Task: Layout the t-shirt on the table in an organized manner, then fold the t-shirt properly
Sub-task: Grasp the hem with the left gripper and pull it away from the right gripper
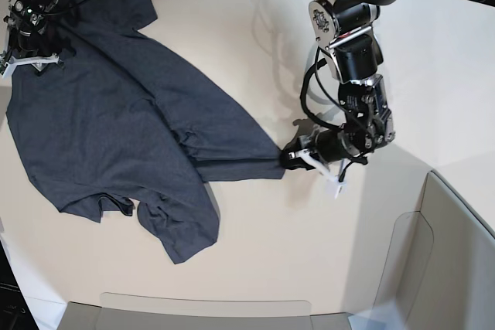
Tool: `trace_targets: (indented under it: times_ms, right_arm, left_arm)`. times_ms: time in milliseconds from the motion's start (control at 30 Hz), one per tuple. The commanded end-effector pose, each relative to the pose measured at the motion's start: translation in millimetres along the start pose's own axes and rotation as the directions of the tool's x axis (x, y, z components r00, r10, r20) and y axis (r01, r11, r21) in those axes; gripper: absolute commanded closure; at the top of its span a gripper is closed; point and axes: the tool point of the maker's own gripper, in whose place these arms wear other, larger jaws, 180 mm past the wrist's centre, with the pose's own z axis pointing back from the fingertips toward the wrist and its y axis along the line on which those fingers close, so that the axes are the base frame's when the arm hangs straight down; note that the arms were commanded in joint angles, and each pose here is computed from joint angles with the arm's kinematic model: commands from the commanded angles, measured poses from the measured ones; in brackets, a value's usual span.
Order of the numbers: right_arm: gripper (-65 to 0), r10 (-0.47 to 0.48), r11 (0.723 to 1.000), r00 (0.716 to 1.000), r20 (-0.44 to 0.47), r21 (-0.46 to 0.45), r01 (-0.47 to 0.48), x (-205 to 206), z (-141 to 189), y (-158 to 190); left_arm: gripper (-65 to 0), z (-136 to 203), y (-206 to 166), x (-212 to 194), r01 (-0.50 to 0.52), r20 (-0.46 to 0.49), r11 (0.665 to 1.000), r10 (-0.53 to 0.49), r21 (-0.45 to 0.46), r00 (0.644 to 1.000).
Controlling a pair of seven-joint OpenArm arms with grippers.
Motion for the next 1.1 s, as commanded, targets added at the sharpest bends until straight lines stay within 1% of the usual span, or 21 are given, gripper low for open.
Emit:
trace_targets:
  times_ms: [0,167,367,500,567,667,767,833,967,1067]
  right_arm:
    - [-28.4,0.008,1.000,0.999,0.041,0.003,-0.008,16.0,0.6,0.4]
    - [-28.4,-0.004,1.000,0.999,0.047,0.010,0.004,19.3,-2.3,4.3]
    - [-28.4,-0.025,0.999,0.999,0.023,0.022,0.024,13.1,-10.4,9.0]
    - [-28.4,-0.028,0.999,0.999,0.030,0.028,0.027,16.4,-11.2,11.8]
    - [-28.4,-0.032,0.999,0.999,0.035,0.029,0.031,18.6,-11.7,13.1]
    - [-28.4,-0.033,0.999,0.999,0.035,0.028,0.032,18.6,-11.7,12.9]
    - [-28.4,-0.038,0.999,0.998,0.042,0.031,0.036,21.9,-12.3,14.7]
    - [-28.4,-0.040,0.999,0.998,0.046,0.034,0.038,23.5,-12.7,15.8]
    - [-28.4,-0.040,0.999,0.998,0.054,0.036,0.038,26.6,-11.7,17.1]
    - [-28.8,-0.047,0.998,0.997,0.064,0.048,0.044,30.6,-12.3,22.2]
  left_arm:
    - [0.0,7.4,-9.4,22.5,0.048,0.051,0.999,-0.048,-0.004,0.998]
    - [0.0,43.3,-1.2,18.6,0.137,0.049,0.987,-0.141,0.083,0.989]
    - [0.0,89.4,1.1,9.8,0.241,0.036,0.951,-0.252,0.194,0.967]
    - [0.0,125.9,4.8,6.1,0.314,0.034,0.905,-0.337,0.287,0.941]
    - [0.0,139.1,2.9,4.2,0.339,0.040,0.885,-0.369,0.318,0.928]
    - [0.0,166.5,9.0,2.8,0.391,0.018,0.834,-0.431,0.388,0.902]
    - [0.0,181.3,18.0,-0.2,0.417,-0.016,0.803,-0.455,0.427,0.891]
    - [0.0,188.2,26.3,-4.0,0.426,-0.044,0.789,-0.456,0.443,0.889]
    - [0.0,195.1,39.1,-21.1,0.430,-0.096,0.780,-0.437,0.455,0.894]
    - [0.0,196.3,43.6,-32.1,0.424,-0.117,0.783,-0.420,0.455,0.900]
